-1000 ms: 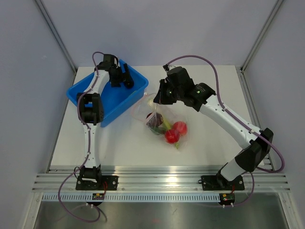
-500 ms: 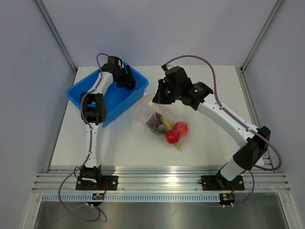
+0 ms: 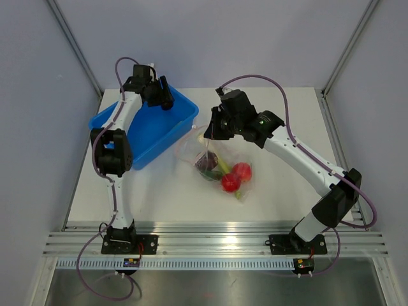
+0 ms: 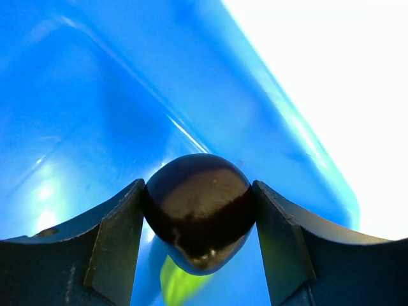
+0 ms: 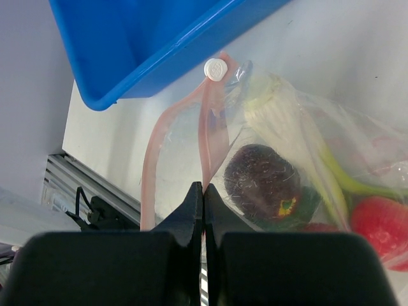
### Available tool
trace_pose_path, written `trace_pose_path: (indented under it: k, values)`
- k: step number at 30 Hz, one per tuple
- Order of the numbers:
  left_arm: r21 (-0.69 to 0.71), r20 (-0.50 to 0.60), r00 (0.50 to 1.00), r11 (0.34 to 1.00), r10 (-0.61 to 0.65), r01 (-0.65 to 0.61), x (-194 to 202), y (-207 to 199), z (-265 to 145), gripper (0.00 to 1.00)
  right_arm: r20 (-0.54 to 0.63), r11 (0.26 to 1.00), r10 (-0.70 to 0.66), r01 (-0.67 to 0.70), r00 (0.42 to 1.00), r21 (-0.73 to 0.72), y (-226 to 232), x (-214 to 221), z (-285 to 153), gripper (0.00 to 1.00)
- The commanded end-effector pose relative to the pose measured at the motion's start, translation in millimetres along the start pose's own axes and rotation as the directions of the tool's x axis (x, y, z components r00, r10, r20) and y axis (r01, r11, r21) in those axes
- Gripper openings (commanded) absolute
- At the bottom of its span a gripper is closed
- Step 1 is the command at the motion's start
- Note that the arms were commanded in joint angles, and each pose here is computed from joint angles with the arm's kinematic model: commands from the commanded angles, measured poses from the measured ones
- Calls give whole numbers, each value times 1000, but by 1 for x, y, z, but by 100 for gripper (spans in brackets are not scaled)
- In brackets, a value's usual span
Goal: Place the food in the zip-top bag and seal the zipper
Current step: Pick up the fake fruit from the bin, then place the fake fruit in the zipper food storage bag.
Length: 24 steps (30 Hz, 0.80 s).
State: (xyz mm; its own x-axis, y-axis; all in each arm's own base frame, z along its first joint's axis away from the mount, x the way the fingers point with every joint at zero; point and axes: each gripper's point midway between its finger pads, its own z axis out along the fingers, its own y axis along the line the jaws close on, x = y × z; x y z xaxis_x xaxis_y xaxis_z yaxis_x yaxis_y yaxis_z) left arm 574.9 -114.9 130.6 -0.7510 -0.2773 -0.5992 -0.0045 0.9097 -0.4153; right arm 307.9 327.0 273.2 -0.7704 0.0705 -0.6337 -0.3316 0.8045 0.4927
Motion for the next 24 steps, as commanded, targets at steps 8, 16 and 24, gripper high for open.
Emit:
trace_pose_path:
  k: [8, 16, 24]
  values:
    - [40, 235, 965, 991, 114, -126, -49, -52, -144, 39, 52, 997, 2, 2, 999, -79, 18, -8, -13, 0]
    - [122, 276, 942, 965, 191, -231, -14, -94, -225, 39, 91, 994, 4, 6, 996, -108, 26, -18, -17, 0]
    - [379, 206, 954, 881, 219, -284, 82, -147, -279, 39, 115, 992, 21, -6, 993, -128, 27, -18, -28, 0]
